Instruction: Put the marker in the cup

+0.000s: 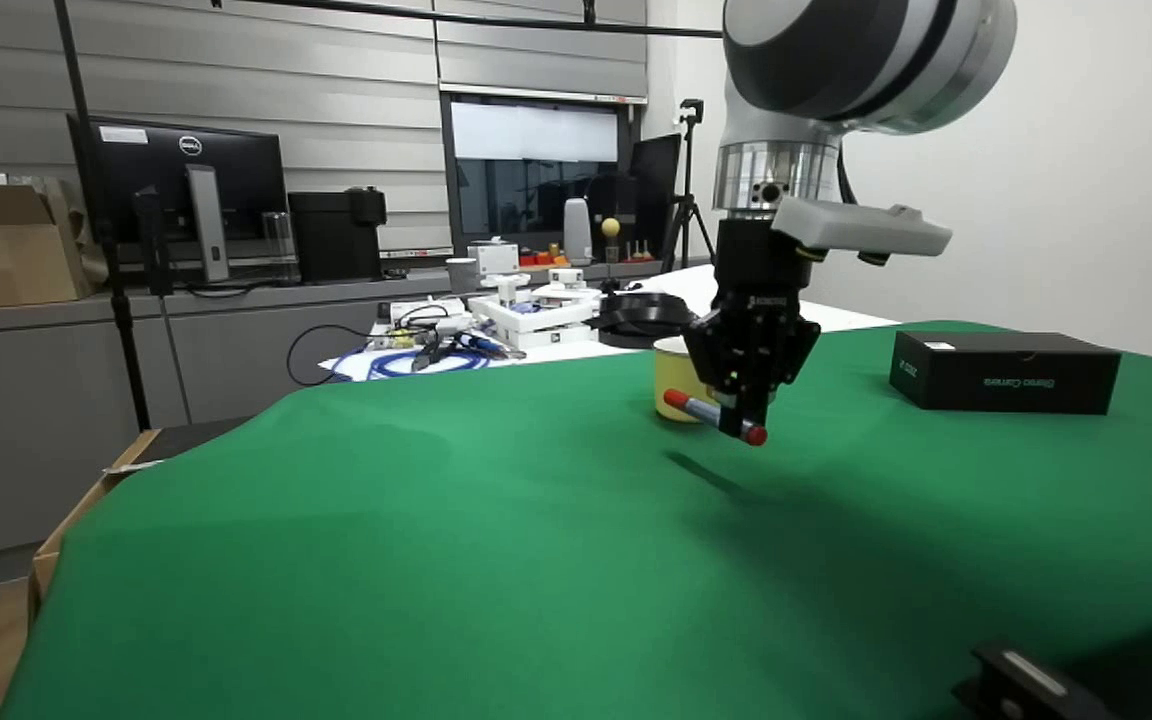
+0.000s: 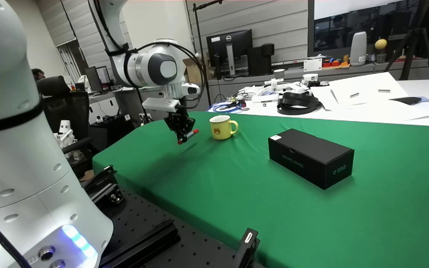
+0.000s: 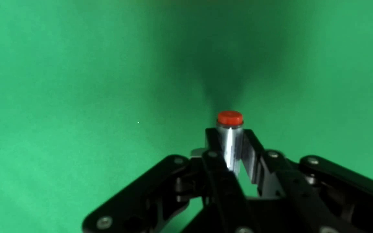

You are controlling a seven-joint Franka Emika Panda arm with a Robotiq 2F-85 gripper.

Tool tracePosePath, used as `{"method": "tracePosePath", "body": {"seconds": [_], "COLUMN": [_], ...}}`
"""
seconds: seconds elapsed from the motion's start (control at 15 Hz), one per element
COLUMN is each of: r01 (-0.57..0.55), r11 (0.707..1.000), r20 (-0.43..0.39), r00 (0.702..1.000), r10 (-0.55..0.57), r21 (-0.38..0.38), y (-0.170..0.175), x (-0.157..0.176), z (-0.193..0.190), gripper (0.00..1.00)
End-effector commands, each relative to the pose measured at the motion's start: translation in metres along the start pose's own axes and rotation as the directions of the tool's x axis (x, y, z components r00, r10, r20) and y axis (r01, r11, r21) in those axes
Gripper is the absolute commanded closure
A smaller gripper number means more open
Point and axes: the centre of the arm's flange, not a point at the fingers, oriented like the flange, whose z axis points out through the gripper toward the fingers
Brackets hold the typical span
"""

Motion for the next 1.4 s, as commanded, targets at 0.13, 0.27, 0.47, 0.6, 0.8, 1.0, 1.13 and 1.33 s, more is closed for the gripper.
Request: {"method": "tracePosePath", "body": {"seconds": [0.13,0.27,0.47,0.6,0.8,1.0,1.13,1.33], "r01": [-0.146,-0.190,-0.238,-0.283,-0.358,-0.419,-0.395,-0.390], "r11": [0.987,0.977,0.959,0.938,0.893,0.839,0.867,0.871], "r20": [0.099,0.162,0.290,0.346,0.407,0.433,0.413,0.417], "r00": [0.985,0.971,0.939,0.916,0.884,0.865,0.875,0.874], "r10": [0.139,0.173,0.186,0.202,0.230,0.253,0.254,0.248], "r21": [0.062,0.096,0.154,0.202,0.273,0.347,0.303,0.299], "y": [0.004,0.009,0.019,0.031,0.055,0.082,0.075,0.072], "x": [0.018,0.022,0.026,0.031,0.040,0.047,0.037,0.036], "z": [-0.051,-0.065,-0.083,-0.095,-0.109,-0.117,-0.111,-0.107], "gripper": [0.95,0.95,0.95,0.95,0.95,0.95,0.78,0.78]}}
